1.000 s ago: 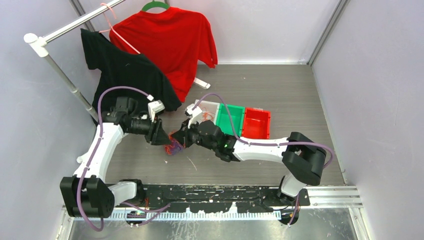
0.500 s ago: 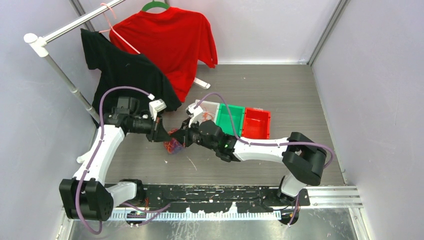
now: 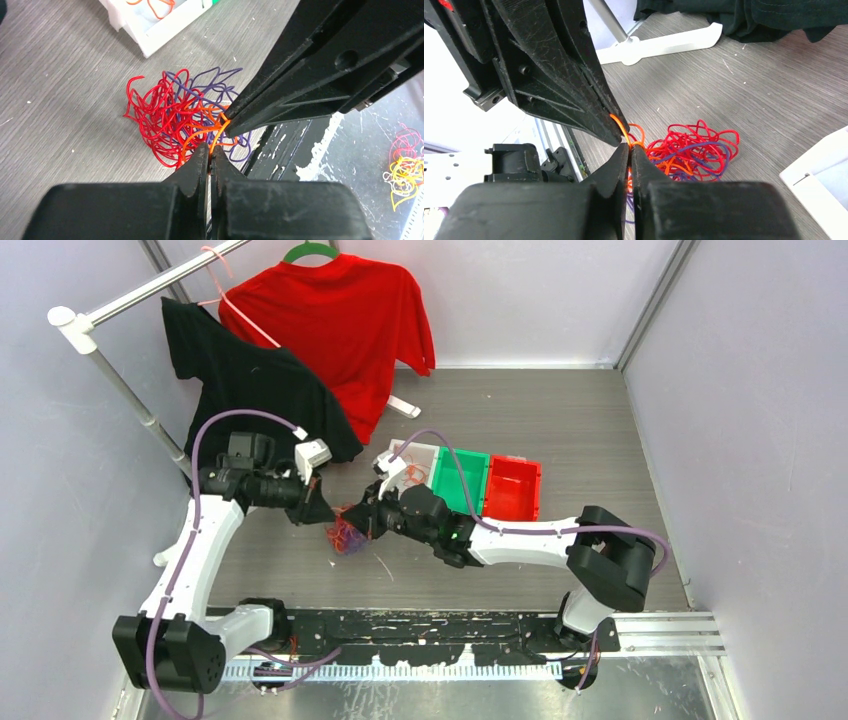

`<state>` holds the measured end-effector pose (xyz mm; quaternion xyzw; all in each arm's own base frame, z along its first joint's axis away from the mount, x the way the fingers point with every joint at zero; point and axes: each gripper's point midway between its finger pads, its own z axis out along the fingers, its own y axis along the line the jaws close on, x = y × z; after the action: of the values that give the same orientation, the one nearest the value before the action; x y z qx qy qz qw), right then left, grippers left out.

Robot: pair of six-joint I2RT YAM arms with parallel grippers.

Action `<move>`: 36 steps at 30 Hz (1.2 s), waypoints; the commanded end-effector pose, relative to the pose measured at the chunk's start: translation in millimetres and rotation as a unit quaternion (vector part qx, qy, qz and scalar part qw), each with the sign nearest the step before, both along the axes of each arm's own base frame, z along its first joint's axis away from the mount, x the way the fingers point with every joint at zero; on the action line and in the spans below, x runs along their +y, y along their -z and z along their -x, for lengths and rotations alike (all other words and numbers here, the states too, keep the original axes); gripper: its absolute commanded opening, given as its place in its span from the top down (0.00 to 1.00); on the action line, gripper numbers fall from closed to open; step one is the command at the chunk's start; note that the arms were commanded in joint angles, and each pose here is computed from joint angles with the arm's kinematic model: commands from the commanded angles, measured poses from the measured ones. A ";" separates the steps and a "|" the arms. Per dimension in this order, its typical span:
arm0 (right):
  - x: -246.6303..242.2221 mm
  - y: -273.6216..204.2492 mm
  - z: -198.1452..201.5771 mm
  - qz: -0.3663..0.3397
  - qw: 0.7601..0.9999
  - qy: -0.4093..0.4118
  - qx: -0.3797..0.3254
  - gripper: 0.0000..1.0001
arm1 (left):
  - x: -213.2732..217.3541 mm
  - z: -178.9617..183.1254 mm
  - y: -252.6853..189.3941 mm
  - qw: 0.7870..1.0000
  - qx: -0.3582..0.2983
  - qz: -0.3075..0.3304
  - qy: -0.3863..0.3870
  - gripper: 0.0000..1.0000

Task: Untangle the cables

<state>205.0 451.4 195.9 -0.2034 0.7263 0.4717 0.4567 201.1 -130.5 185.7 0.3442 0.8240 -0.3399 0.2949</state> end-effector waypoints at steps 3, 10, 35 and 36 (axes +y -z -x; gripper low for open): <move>-0.7 -33.8 9.4 -0.047 0.999 -0.023 -0.010 0.66 | 12.3 -21.8 -17.9 0.997 -0.060 -0.031 -0.048 1.00; -16.8 -50.8 -6.0 -0.094 0.994 -0.030 0.041 0.43 | 15.4 -1.4 -34.8 0.993 -0.106 -0.052 0.007 1.00; 36.0 -77.8 6.1 -0.118 0.988 -0.093 0.033 0.34 | -0.6 24.2 -98.6 0.948 -0.282 -0.043 0.139 1.00; 37.2 -76.9 5.6 -0.117 0.988 -0.092 0.034 0.34 | -1.5 26.4 -100.9 0.948 -0.282 -0.041 0.142 1.00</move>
<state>197.5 477.5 239.1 -0.1940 0.6935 0.5810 0.3794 186.1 -122.0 261.2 0.5322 0.6991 -0.2209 0.4234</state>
